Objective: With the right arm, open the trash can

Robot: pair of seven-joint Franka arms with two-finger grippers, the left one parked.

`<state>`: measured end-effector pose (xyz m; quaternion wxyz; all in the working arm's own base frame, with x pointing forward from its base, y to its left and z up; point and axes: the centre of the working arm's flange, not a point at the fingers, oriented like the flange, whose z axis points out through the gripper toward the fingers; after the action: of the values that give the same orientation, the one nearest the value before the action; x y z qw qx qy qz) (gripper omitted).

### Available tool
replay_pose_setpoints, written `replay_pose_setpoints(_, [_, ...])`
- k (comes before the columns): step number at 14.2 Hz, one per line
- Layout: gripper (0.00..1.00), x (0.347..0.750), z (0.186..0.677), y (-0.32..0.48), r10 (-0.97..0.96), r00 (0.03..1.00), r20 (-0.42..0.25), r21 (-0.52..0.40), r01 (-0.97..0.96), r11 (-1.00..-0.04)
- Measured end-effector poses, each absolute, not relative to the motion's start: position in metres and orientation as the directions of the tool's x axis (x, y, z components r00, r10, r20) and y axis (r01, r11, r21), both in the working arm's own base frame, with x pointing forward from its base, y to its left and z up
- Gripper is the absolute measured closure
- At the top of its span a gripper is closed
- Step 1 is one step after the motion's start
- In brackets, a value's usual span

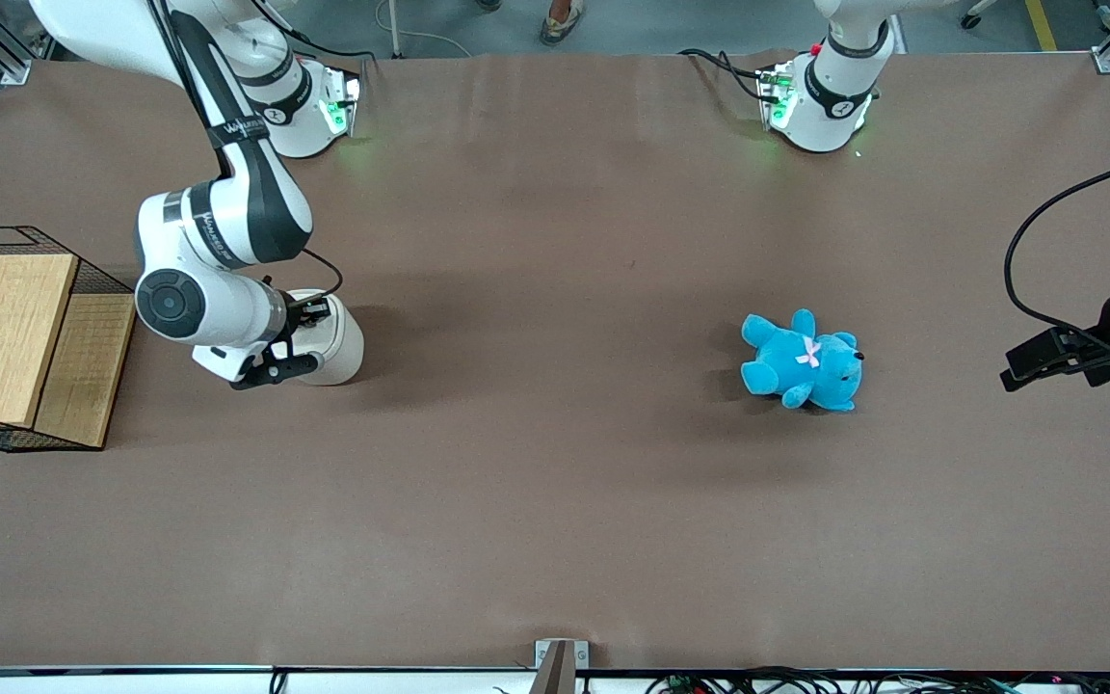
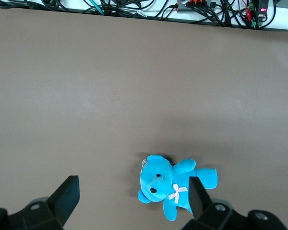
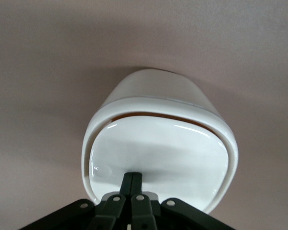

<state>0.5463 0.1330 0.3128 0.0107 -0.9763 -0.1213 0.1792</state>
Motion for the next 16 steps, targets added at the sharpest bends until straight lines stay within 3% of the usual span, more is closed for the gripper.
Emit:
replay_pose_setpoints(3, [0.99, 0.567, 0.376, 0.128, 0.233, 0.895, -0.38, -0.069, 0.224, -0.972])
replay_pose_setpoints(7, [0.96, 0.59, 0.486, 0.118, 0.225, 0.938, -0.265, -0.068, 0.215, -0.974])
replay_pose_setpoints(13, [0.39, 0.594, 0.559, 0.057, 0.137, 0.983, -0.124, -0.052, 0.131, -0.99])
replay_pose_setpoints(16, [0.1, 0.595, 0.589, 0.039, 0.106, 0.994, -0.016, -0.048, 0.105, -0.993])
